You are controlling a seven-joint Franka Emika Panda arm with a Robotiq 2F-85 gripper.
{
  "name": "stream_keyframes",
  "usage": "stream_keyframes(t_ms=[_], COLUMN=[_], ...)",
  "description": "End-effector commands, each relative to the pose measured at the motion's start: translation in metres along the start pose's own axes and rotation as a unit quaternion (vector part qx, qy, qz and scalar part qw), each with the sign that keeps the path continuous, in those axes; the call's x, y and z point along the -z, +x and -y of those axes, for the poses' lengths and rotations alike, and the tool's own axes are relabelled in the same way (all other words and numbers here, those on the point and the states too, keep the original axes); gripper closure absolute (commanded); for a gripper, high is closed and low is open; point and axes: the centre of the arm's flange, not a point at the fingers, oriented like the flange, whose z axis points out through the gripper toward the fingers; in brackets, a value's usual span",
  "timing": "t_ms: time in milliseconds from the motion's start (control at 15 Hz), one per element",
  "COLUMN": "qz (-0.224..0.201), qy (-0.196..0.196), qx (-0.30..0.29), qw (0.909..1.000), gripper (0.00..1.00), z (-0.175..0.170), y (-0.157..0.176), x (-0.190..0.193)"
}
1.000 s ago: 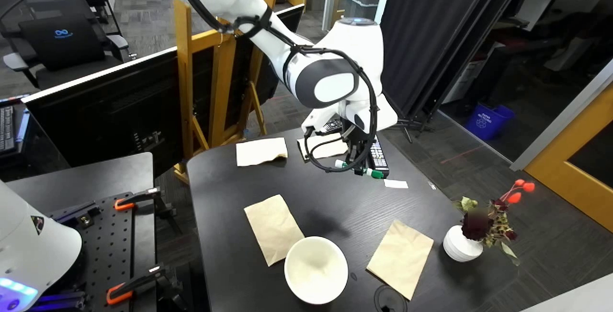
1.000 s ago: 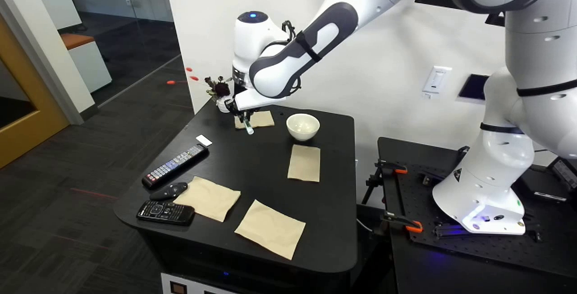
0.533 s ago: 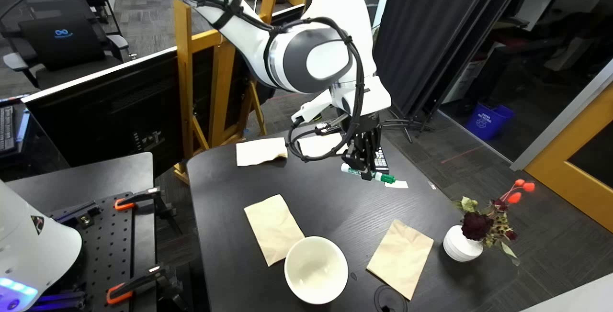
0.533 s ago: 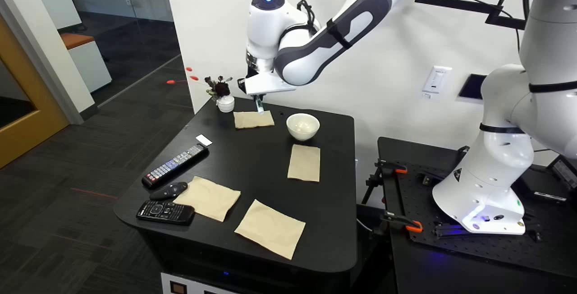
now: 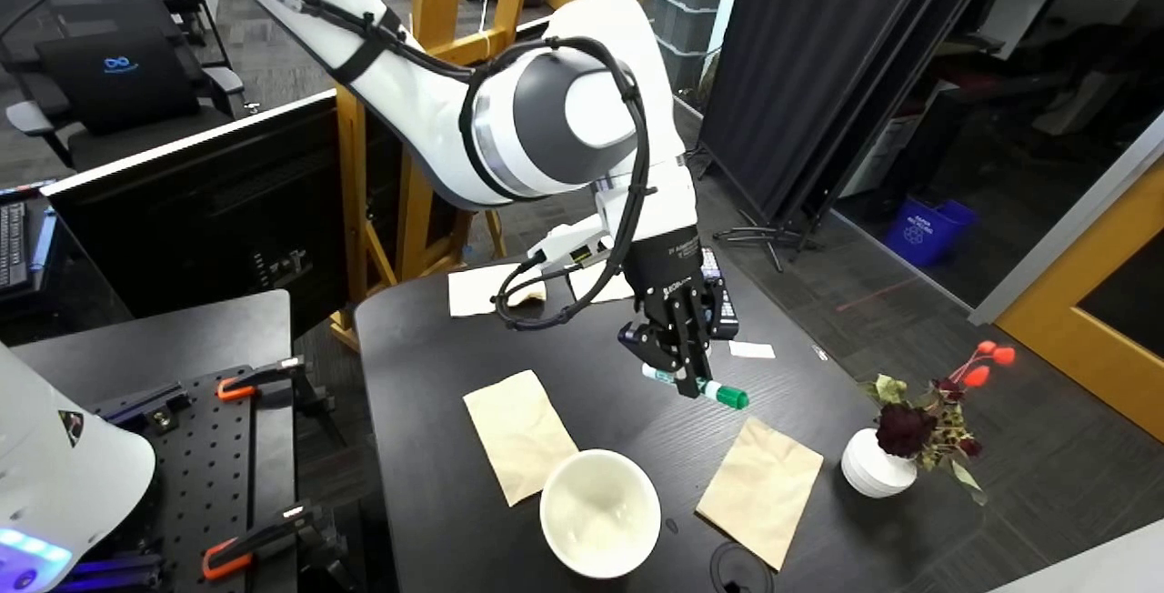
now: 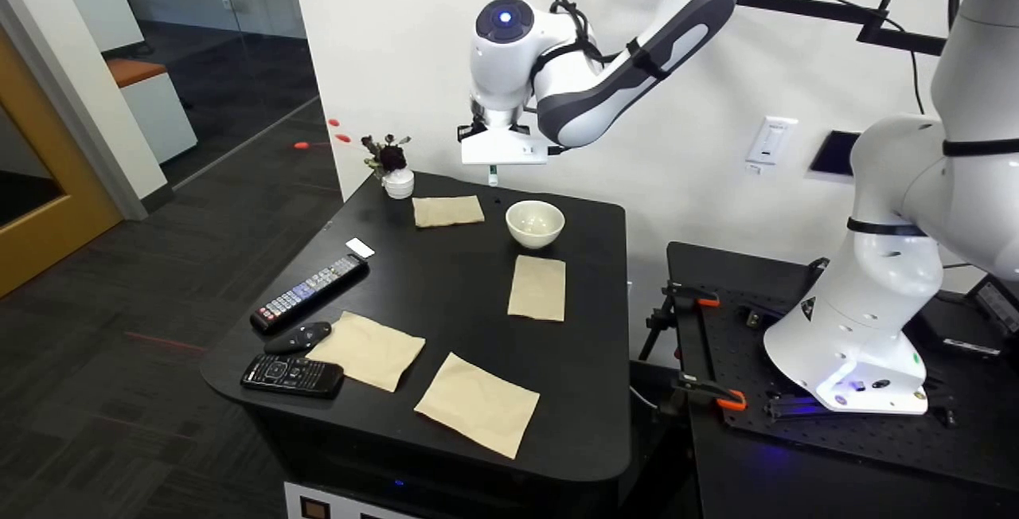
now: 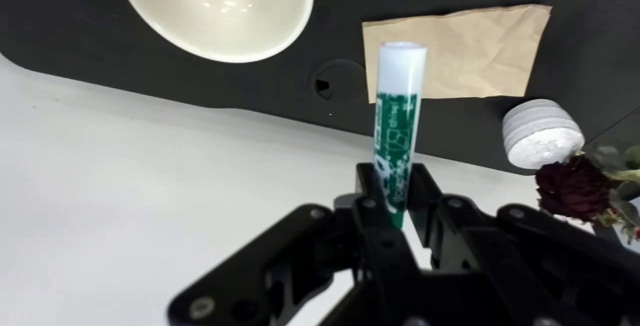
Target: Put the pen into the white mug.
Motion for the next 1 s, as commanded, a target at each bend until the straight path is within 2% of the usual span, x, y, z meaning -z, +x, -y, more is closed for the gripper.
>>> stream_keyframes(t_ms=[0, 400, 933], qz=[-0.009, 0.001, 0.012], qy=[-0.039, -0.096, -0.146], qx=[-0.026, -0.043, -0.040], qw=[0.9989, 0.9944, 0.9885], gripper=[0.95, 0.95, 0.95], z=[-0.030, -0.056, -0.074], y=[-0.009, -0.015, -0.024], x=[-0.005, -0.037, -0.073])
